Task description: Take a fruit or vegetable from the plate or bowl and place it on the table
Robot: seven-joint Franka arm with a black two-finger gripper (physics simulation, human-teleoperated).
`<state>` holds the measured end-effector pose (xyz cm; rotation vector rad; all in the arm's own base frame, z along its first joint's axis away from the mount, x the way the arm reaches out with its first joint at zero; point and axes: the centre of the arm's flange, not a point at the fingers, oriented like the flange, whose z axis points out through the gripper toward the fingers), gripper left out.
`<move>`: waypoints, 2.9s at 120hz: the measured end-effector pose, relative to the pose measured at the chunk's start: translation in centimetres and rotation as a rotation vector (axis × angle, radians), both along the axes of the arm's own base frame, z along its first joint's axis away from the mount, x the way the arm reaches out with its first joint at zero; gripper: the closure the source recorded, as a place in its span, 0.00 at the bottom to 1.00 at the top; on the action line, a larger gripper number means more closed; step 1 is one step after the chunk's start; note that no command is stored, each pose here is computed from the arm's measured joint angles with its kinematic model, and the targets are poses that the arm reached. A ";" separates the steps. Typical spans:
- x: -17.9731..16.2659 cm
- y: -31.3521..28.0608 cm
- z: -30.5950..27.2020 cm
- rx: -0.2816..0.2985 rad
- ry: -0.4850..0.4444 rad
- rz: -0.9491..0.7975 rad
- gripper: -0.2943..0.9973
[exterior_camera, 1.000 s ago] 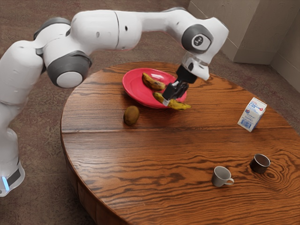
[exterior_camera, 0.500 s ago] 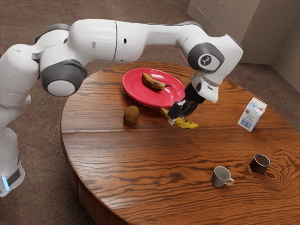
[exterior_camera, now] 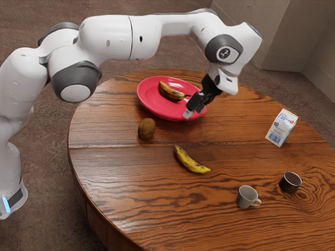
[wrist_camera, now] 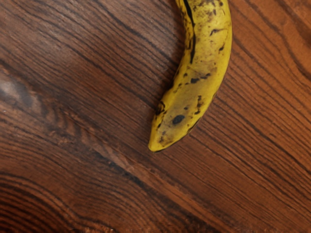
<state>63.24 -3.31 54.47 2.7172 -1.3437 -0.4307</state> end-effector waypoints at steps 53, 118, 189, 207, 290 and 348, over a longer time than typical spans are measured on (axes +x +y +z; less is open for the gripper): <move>1.5 22.7 4.6 0.101 -0.255 0.169 0.23; 1.5 26.5 2.9 0.101 -0.254 0.095 0.23; 2.5 28.4 -6.8 0.001 -0.111 0.052 0.23; 2.3 28.6 -8.4 -0.012 -0.079 0.049 0.23; 1.6 28.8 -11.2 -0.043 -0.022 0.040 0.58; 3.3 22.1 -6.6 -0.043 -0.097 -0.067 0.71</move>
